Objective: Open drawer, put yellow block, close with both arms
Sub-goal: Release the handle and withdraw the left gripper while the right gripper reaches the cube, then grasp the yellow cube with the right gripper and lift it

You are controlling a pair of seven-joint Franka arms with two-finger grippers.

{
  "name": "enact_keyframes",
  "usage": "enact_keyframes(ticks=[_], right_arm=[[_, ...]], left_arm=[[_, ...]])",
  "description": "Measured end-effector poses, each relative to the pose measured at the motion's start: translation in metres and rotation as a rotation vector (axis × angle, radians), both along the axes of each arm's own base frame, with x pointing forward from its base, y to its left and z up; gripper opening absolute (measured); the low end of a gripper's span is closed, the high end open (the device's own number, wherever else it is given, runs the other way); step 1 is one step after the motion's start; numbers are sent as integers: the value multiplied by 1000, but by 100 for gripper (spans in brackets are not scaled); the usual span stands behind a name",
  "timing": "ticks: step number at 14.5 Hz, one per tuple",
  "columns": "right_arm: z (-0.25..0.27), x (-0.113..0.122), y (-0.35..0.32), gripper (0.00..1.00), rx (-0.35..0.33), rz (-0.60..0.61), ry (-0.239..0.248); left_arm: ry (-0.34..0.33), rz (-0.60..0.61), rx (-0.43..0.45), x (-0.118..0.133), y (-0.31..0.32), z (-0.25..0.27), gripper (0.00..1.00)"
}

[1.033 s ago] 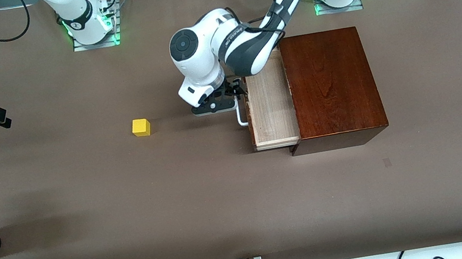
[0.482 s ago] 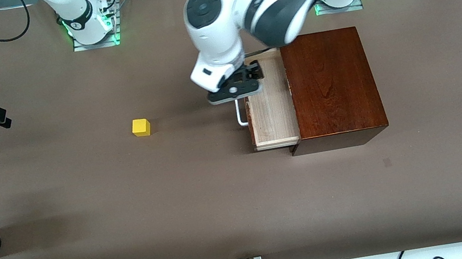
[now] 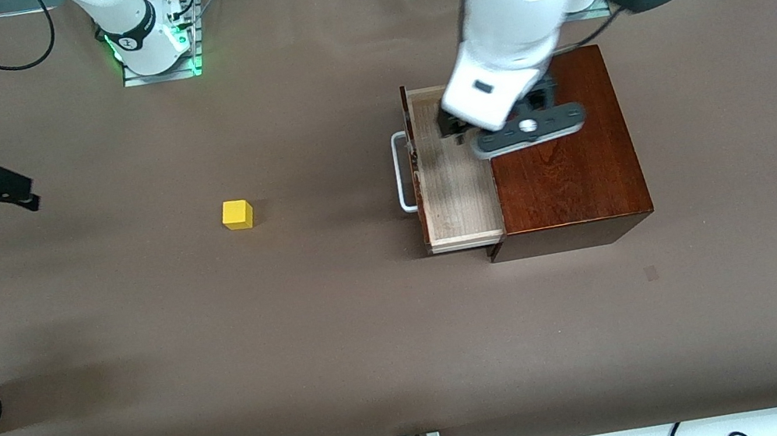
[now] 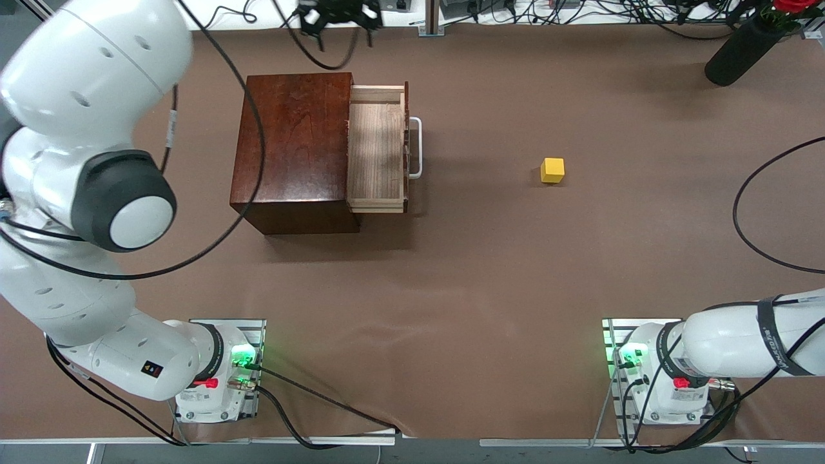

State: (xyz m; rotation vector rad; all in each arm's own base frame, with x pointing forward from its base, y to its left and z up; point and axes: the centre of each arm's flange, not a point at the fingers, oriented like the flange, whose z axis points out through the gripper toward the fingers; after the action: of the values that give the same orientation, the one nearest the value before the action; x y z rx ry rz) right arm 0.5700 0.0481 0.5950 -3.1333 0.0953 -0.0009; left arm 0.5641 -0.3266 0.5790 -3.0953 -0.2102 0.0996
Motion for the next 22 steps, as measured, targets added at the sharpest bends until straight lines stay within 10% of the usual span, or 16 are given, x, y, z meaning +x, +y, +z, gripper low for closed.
enact_keyframes(ticks=[8,22], right_arm=[[-58,-18,168,100,-21,-49,58],[-347,-63,145,100,-29,-122,69]], left_arm=[[10,-92,10,5,140,47,100],[33,-126,-73,7,261,22,100]])
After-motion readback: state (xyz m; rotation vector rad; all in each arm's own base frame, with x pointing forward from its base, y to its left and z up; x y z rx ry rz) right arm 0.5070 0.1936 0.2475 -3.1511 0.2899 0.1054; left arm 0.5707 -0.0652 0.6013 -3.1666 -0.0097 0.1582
